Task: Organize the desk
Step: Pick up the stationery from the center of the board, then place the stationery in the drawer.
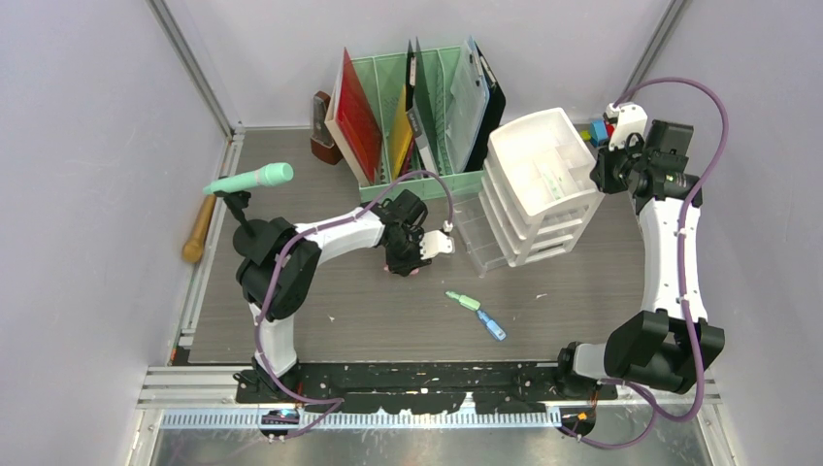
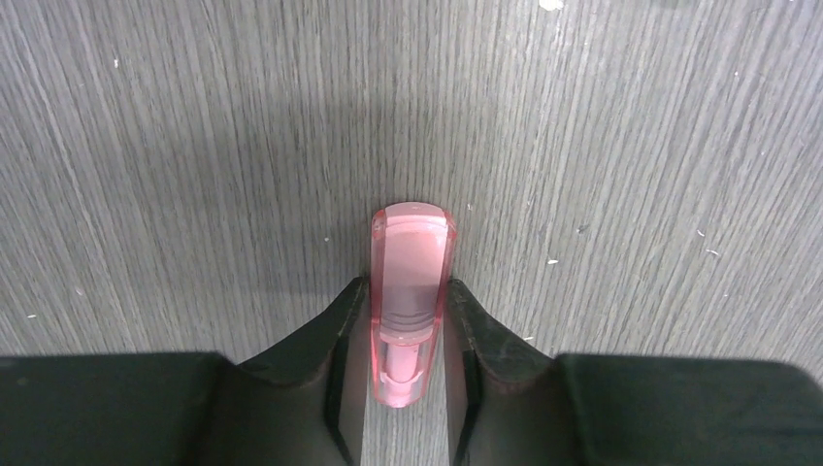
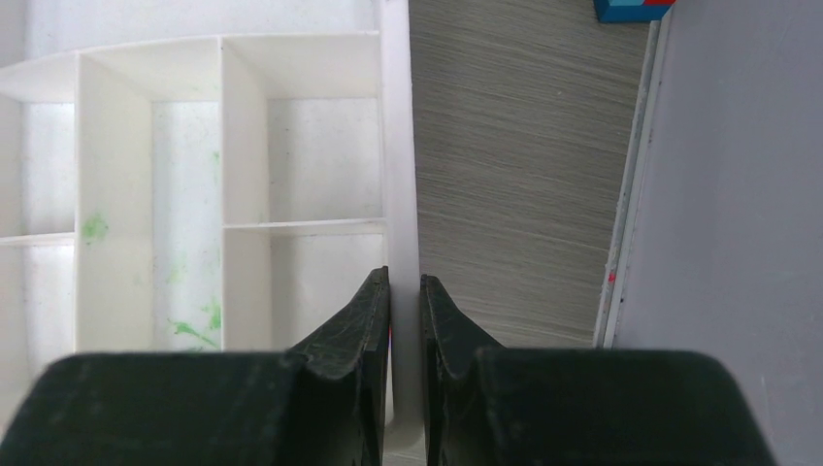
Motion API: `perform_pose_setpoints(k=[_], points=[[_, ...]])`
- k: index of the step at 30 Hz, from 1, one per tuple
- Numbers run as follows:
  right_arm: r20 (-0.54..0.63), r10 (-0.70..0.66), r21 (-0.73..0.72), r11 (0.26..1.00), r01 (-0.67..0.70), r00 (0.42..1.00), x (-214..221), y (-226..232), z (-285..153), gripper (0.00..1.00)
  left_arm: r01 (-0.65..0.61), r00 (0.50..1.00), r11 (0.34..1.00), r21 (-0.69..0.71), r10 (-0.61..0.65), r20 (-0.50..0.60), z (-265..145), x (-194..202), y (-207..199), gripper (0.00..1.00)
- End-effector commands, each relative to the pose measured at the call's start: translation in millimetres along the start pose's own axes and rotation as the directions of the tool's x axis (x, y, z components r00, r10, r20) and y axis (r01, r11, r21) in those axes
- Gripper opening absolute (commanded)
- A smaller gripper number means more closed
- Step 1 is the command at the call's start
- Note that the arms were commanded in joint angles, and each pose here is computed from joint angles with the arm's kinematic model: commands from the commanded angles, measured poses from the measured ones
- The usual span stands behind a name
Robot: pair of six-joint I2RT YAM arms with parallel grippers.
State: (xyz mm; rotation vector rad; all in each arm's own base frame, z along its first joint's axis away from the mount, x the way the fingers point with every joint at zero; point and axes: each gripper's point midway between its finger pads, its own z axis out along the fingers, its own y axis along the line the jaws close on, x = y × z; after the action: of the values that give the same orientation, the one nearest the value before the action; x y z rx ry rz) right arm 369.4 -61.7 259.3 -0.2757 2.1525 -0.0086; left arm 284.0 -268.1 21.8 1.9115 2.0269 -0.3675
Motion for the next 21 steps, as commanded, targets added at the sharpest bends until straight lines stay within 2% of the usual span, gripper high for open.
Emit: perform_pose_setpoints(k=[1,5,9,15,21], points=[[-0.128,0.055,-0.015,0.998,-0.057,0.990,25,5,5,0.00,0.024,1.000,1.000,-0.003,-0.024,-0.009,9,2,0,0.24],[-0.119,0.085,-0.021,0.996,-0.088,0.989,27,10,2,0.00,0.015,1.000,1.000,-0.015,-0.015,0.014,0,-11,5,0.15],[-0.122,0.097,-0.023,0.995,-0.101,0.988,34,13,6,0.00,0.028,0.997,0.999,-0.018,-0.026,0.066,-15,-34,10,0.13],[-0.111,0.112,-0.058,0.991,-0.119,0.987,35,20,10,0.00,0.011,0.988,0.999,-0.035,-0.006,0.154,-41,-83,18,0.12],[-0.105,0.106,-0.063,0.992,-0.113,0.989,38,21,11,0.00,0.110,0.956,0.994,-0.005,-0.105,0.275,-61,-147,34,0.14]])
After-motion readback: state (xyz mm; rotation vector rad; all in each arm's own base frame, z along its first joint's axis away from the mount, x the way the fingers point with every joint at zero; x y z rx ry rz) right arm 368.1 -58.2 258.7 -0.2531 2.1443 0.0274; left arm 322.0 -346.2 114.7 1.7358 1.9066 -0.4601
